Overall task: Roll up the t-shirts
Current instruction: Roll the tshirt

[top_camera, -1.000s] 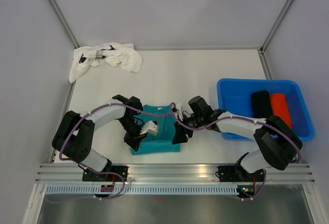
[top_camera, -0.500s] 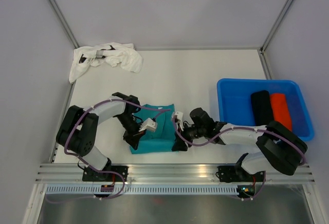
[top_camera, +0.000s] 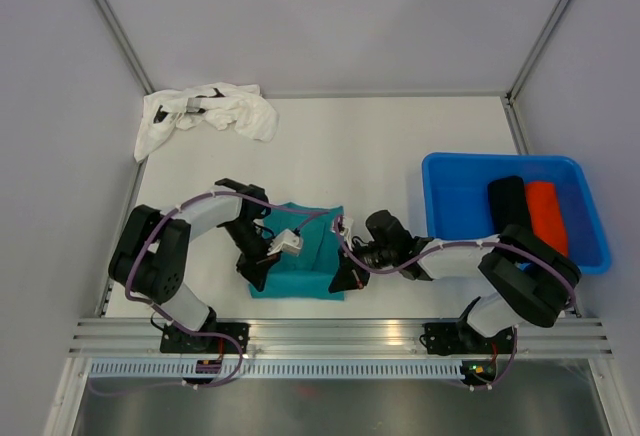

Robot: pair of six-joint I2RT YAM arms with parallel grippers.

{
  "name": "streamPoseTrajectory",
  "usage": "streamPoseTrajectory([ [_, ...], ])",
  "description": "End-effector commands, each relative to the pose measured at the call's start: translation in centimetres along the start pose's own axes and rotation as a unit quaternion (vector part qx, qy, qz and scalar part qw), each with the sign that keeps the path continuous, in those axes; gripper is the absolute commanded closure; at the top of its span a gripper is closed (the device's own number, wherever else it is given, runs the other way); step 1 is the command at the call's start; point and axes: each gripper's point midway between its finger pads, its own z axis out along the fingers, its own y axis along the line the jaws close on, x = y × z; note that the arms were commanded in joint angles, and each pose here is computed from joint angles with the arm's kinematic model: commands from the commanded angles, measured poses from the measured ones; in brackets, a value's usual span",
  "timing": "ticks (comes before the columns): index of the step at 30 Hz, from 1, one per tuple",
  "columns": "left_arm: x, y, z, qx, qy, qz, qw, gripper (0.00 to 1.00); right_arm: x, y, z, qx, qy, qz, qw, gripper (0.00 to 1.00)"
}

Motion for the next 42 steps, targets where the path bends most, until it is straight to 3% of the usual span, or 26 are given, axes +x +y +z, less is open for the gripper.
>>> streamPoseTrajectory([
  [1, 0.2, -1.7, -0.3, 0.029, -0.003, 0.023, 0.999, 0.86, -1.0, 2.3, -0.6, -0.029, -0.008, 0.037, 0.999, 1.00],
  [2, 0.1, -2.1, -0.4, 0.030, -0.005, 0.027, 0.999, 0.86, 0.4, 2.8, -0.5, -0.022, 0.024, 0.047, 0.998, 1.00],
  [6, 0.0, -2.4, -0.6, 0.029, -0.007, 0.031, 0.999, 0.80, 1.1, 3.3, -0.1, -0.026, 0.025, 0.051, 0.998, 1.00],
  [13, -1.6, 0.7, -1.6, -0.024, -0.030, -0.010, 0.999, 0.55, 0.2, 0.2, 0.4, 0.000, 0.023, 0.115, 0.993, 1.00],
  [17, -1.6, 2.0, -2.4, -0.057, -0.044, -0.028, 0.997, 0.51, -0.9, -0.5, -0.1, 0.019, 0.001, 0.119, 0.993, 1.00],
  [23, -2.4, 1.1, -1.7, -0.040, -0.082, -0.051, 0.995, 0.44, -1.5, -1.3, -0.4, 0.027, -0.013, 0.139, 0.990, 1.00],
  [24, -2.4, 0.9, -1.4, -0.034, -0.087, -0.057, 0.994, 0.45, -1.6, -1.4, -0.4, 0.027, -0.014, 0.142, 0.989, 1.00],
  [28, -1.5, 1.8, -0.5, -0.044, -0.076, -0.096, 0.992, 0.88, -1.6, -2.3, -0.6, 0.054, -0.009, 0.125, 0.991, 1.00],
  [29, -1.4, 1.4, -0.4, -0.038, -0.075, -0.102, 0.991, 0.92, -0.2, -2.2, -0.8, 0.065, 0.020, 0.129, 0.989, 1.00],
  [32, -0.7, -0.7, 0.0, -0.016, -0.075, -0.068, 0.995, 0.97, 0.5, 0.2, -0.7, 0.041, 0.041, 0.119, 0.991, 1.00],
  [35, -0.6, -2.6, 0.0, 0.005, -0.081, -0.062, 0.995, 0.98, 0.4, 2.9, -1.0, -0.003, 0.019, 0.129, 0.991, 1.00],
  [39, -1.8, -1.6, -0.5, 0.000, -0.096, -0.064, 0.993, 0.96, -0.8, 2.6, -0.9, 0.000, 0.011, 0.112, 0.994, 1.00],
  [40, -2.0, -0.8, -0.7, -0.009, -0.097, -0.068, 0.993, 0.93, -0.2, 1.8, -1.0, 0.015, 0.026, 0.123, 0.992, 0.98],
  [42, -2.0, 0.9, -0.8, -0.029, -0.089, -0.090, 0.992, 0.91, -0.5, -0.6, -0.7, 0.050, 0.033, 0.121, 0.991, 0.82],
])
